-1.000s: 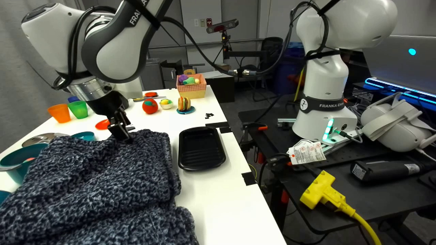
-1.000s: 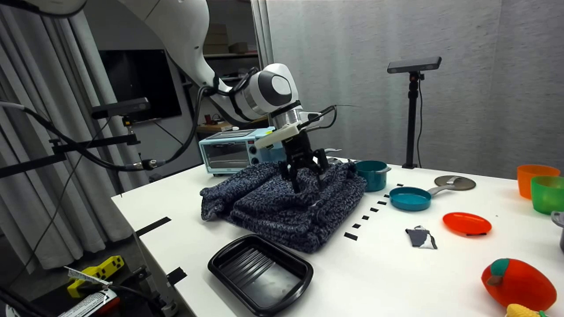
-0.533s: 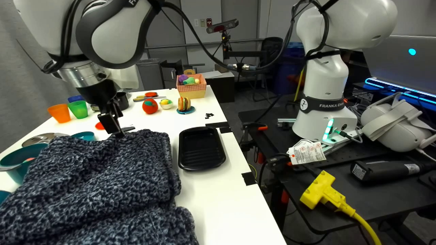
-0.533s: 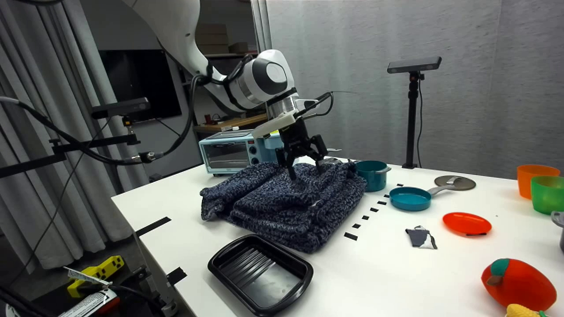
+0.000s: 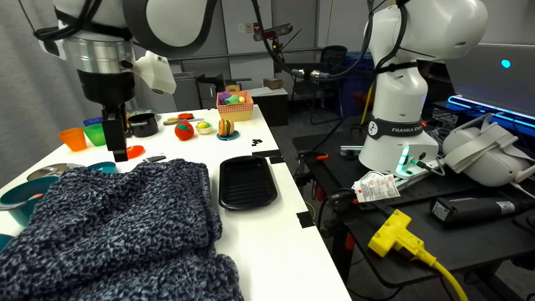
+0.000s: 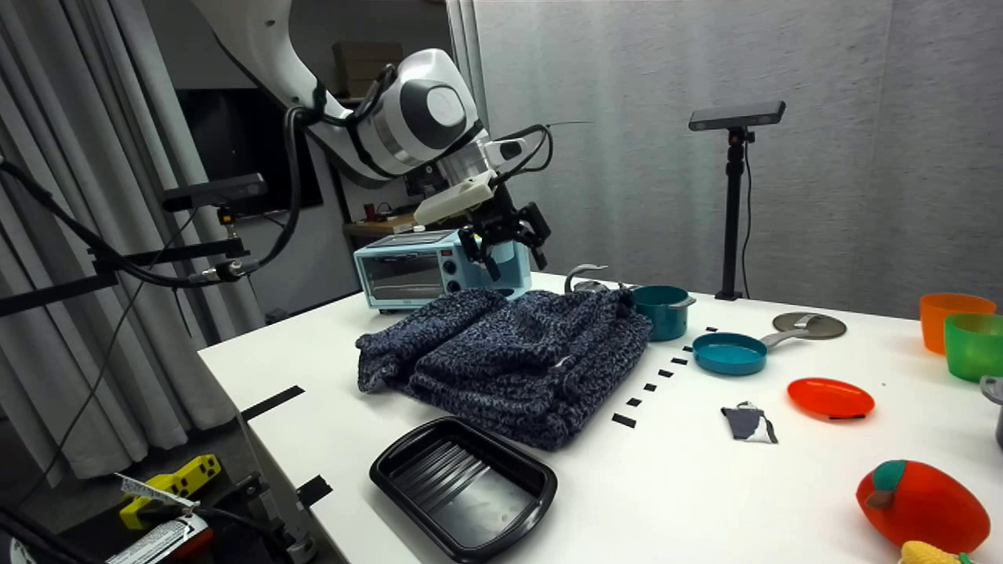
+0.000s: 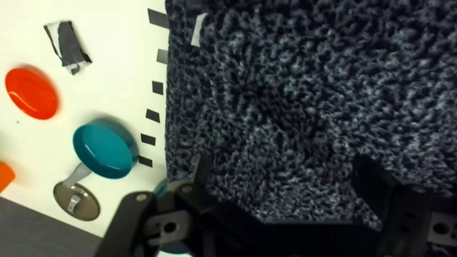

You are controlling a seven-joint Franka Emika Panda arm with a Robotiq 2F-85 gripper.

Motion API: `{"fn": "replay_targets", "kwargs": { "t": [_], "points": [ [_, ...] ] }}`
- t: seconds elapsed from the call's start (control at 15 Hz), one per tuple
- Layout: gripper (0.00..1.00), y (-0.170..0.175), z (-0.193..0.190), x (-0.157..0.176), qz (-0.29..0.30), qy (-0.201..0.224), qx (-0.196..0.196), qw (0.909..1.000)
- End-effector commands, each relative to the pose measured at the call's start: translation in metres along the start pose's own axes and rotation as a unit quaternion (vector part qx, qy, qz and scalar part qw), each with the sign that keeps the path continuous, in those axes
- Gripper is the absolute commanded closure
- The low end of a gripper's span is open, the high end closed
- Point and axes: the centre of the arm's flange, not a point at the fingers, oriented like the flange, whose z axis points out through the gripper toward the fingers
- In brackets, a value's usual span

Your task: Unfold the fleece blanket once from right to left

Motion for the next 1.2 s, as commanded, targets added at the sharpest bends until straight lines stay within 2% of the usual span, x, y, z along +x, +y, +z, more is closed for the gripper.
{"fn": "replay_targets", "kwargs": {
  "t": [0.0, 0.4, 0.67, 0.73, 1.13],
  "points": [
    [0.0, -0.015, -0.027, -0.035, -0.01, 0.057, 0.022, 0.9981],
    [0.0, -0.04, -0.037, -0.068, -0.008, 0.11, 0.053, 0.9925],
    [0.0, -0.056, -0.036, -0.091, -0.019, 0.125, 0.055, 0.9905],
    [0.0, -0.054, -0.026, -0.068, -0.011, 0.11, 0.051, 0.9926],
    [0.0, -0.058, -0.028, -0.08, -0.012, 0.113, 0.054, 0.992]
  ]
}}
